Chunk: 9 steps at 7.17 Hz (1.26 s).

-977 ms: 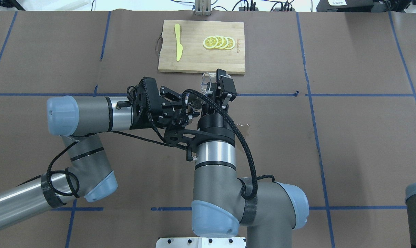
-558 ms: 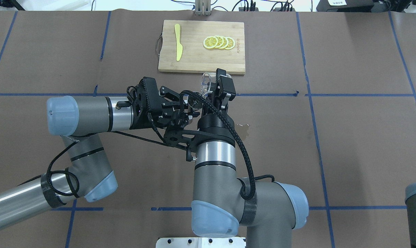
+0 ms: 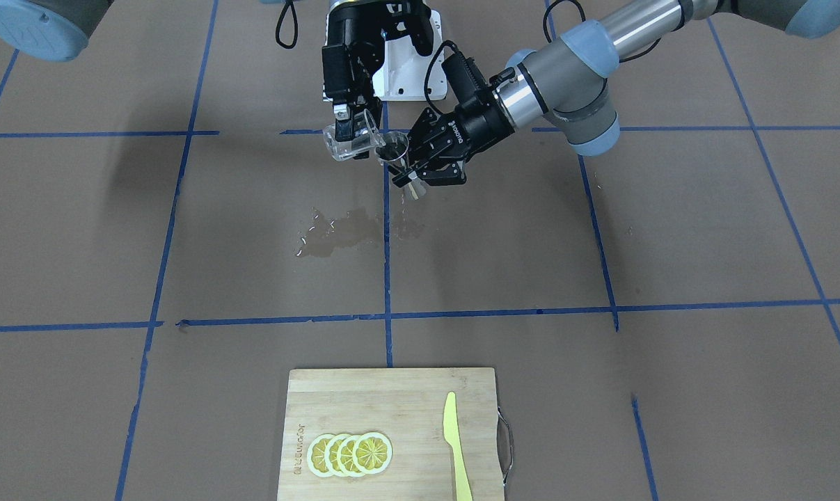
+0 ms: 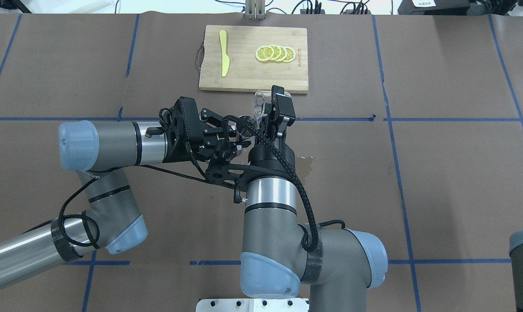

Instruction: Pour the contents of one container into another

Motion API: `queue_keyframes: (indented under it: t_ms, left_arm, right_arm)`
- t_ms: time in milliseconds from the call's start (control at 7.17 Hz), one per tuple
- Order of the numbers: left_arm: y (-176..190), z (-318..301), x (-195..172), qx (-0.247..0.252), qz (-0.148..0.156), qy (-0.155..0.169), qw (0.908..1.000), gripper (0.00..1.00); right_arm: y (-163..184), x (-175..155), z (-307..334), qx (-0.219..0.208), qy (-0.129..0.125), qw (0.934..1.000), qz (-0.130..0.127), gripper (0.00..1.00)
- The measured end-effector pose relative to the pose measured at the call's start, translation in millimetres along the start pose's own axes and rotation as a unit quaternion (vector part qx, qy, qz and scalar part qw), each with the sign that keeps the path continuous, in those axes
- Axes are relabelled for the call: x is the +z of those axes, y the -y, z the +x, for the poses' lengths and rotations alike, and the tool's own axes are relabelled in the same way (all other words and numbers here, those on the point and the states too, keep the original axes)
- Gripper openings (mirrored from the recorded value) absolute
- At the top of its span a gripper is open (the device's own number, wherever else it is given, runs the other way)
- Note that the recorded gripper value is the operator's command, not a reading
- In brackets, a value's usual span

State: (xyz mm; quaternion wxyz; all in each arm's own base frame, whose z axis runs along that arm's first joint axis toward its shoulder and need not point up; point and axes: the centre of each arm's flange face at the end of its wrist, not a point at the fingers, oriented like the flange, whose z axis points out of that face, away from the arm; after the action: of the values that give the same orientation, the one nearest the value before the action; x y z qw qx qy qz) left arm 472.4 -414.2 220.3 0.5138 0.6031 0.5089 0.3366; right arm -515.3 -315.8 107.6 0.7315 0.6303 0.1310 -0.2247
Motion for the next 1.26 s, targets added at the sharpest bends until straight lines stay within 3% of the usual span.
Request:
queue_keyframes:
  t_ms: [1256]
  left_arm:
    - [0.4,1.3,0.6,0.001,0.001,-0.001,1.0,0.0]
  right_arm:
    - [9.5,-5.1,-5.5,-0.048,-0.01,0.9988,0.0,0.0]
